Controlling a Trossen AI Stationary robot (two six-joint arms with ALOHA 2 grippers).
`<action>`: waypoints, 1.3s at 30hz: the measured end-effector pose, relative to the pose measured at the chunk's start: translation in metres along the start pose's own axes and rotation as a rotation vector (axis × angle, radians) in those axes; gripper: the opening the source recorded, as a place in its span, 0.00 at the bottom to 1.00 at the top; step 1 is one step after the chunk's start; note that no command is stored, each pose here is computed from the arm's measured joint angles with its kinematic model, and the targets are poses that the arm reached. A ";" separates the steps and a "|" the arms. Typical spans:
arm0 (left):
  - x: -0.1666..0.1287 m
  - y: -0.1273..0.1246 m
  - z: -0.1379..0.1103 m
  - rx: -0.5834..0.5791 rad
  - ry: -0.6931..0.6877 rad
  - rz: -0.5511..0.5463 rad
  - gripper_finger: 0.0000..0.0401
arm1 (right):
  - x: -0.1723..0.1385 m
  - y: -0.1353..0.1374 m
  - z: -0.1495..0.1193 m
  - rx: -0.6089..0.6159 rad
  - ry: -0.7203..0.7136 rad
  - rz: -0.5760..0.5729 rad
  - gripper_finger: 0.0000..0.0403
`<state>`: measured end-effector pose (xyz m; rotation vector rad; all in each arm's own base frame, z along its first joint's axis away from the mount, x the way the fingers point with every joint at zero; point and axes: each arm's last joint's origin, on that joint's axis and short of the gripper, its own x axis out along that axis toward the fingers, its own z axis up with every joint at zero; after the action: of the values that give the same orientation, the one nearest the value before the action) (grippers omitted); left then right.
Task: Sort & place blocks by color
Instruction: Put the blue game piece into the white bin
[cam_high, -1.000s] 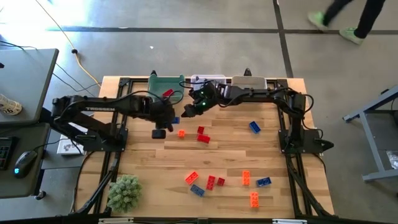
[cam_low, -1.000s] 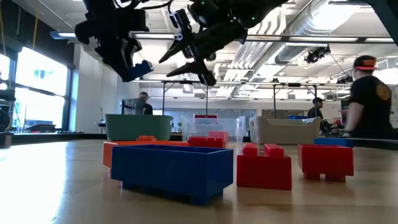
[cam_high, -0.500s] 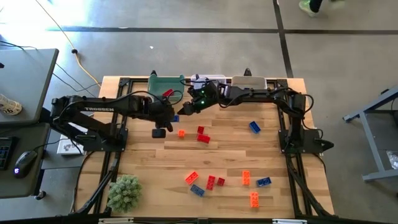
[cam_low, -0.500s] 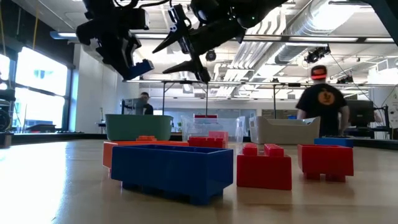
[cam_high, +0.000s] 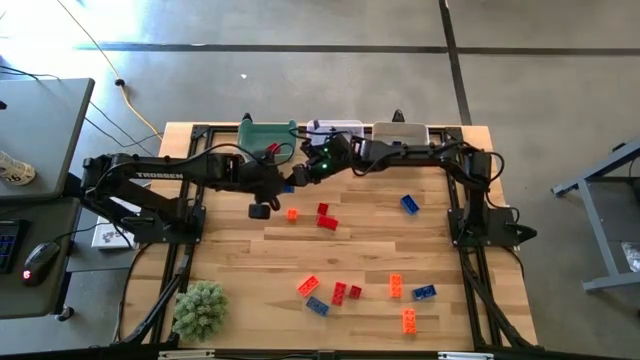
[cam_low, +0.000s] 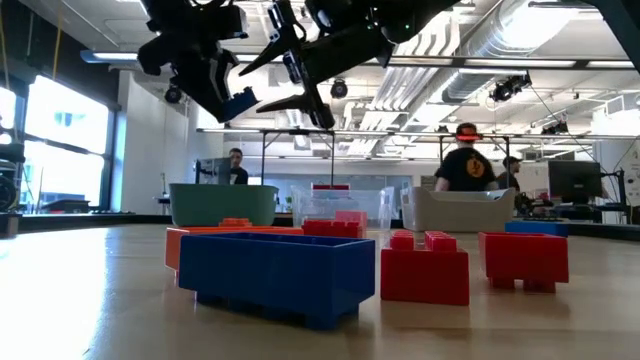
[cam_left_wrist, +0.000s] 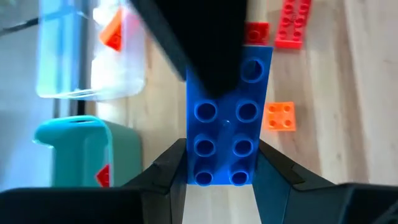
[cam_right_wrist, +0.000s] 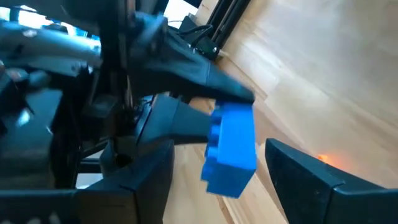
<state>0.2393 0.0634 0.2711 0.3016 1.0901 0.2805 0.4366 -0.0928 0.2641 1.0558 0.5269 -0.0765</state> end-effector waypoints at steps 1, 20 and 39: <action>0.000 0.001 0.001 0.000 -0.004 0.015 0.28 | 0.000 0.000 0.000 0.003 0.000 -0.003 0.59; 0.000 0.005 0.008 0.032 -0.063 0.096 0.30 | 0.000 -0.002 0.000 0.032 -0.029 -0.044 0.19; 0.001 0.007 0.009 -0.015 -0.046 0.157 0.56 | -0.005 -0.024 -0.005 -0.023 0.026 -0.257 0.18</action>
<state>0.2468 0.0688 0.2767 0.3800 1.0201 0.4196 0.4228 -0.1016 0.2456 0.9637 0.6837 -0.2832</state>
